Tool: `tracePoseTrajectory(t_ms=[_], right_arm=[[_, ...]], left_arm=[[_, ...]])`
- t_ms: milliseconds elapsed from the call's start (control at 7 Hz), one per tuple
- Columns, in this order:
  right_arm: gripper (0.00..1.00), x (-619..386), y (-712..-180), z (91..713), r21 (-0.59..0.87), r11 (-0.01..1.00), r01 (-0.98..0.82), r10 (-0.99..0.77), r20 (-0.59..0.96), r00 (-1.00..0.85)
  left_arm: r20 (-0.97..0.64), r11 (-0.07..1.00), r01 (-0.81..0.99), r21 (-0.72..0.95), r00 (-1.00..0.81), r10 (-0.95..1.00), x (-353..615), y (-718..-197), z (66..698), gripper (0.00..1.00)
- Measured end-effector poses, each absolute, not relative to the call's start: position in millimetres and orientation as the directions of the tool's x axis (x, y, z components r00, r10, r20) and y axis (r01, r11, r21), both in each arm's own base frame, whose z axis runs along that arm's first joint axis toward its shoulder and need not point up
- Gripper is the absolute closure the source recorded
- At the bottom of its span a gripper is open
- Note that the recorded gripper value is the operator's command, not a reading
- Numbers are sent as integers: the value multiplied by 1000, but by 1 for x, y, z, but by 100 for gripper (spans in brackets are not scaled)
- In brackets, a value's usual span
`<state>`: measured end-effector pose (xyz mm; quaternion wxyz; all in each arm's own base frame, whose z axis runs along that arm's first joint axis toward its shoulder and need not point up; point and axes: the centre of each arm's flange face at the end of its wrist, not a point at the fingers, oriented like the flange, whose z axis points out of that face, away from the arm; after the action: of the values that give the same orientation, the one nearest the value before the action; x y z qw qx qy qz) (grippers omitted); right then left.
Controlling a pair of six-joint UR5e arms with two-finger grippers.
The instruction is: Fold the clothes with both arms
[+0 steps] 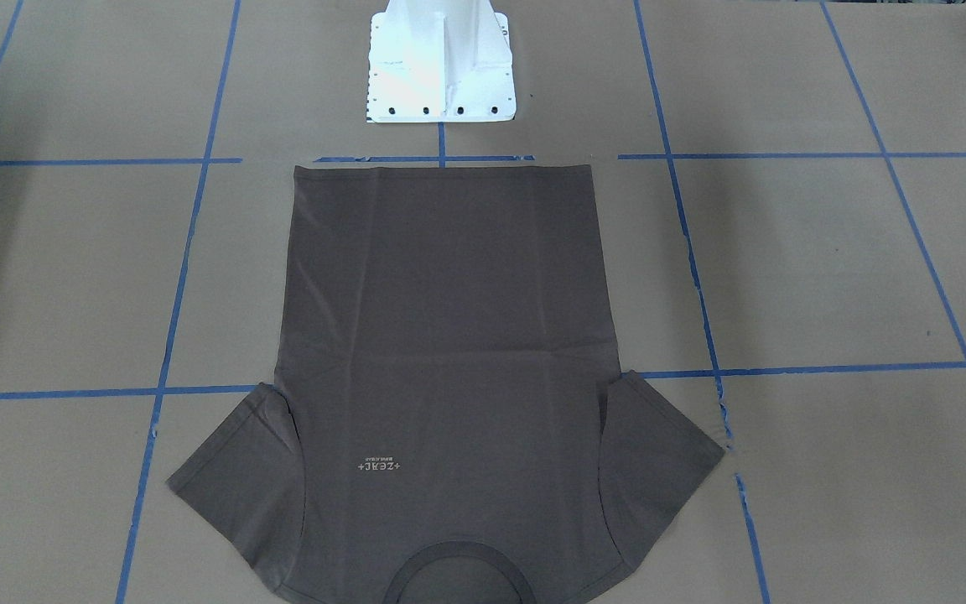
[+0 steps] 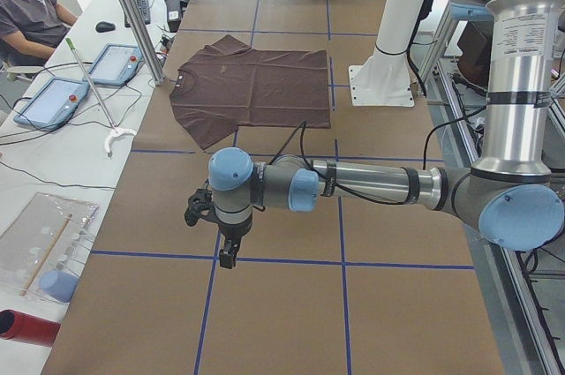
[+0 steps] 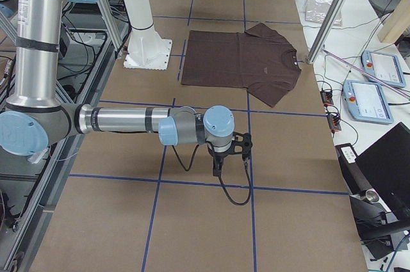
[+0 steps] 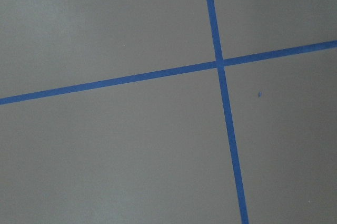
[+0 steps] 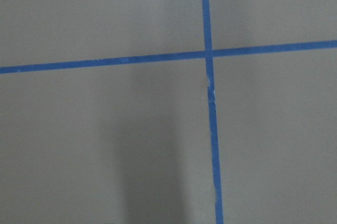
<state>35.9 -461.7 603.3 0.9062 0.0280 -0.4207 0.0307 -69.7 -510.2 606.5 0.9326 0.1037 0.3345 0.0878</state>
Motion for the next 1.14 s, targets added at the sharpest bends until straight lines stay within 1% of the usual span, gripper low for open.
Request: tracePoseTrajectory(t_ms=[143,286,429,857,1000,1143], right_arm=[[0,18,-495,575,89,995,-47,-38,768,640],[0,-7,-516,561,151,989,-8,-112,768,630],[0,-33,-540,554,190,982,9,-155,772,616],[0,-163,-639,502,159,987,40,-153,801,578],[0,-206,-658,480,138,990,32,-130,795,592],[0,-248,-666,463,122,992,-3,-95,781,617]], left_arm=[[-586,930,-105,353,749,307,-62,-530,581,0],[-557,882,-139,450,728,399,-38,-543,563,0],[-541,849,-164,502,706,457,-10,-550,557,0],[-551,835,-145,531,689,470,24,-595,545,0],[-561,839,-124,530,690,457,27,-602,539,0],[-578,846,-88,525,693,431,28,-606,533,0]])
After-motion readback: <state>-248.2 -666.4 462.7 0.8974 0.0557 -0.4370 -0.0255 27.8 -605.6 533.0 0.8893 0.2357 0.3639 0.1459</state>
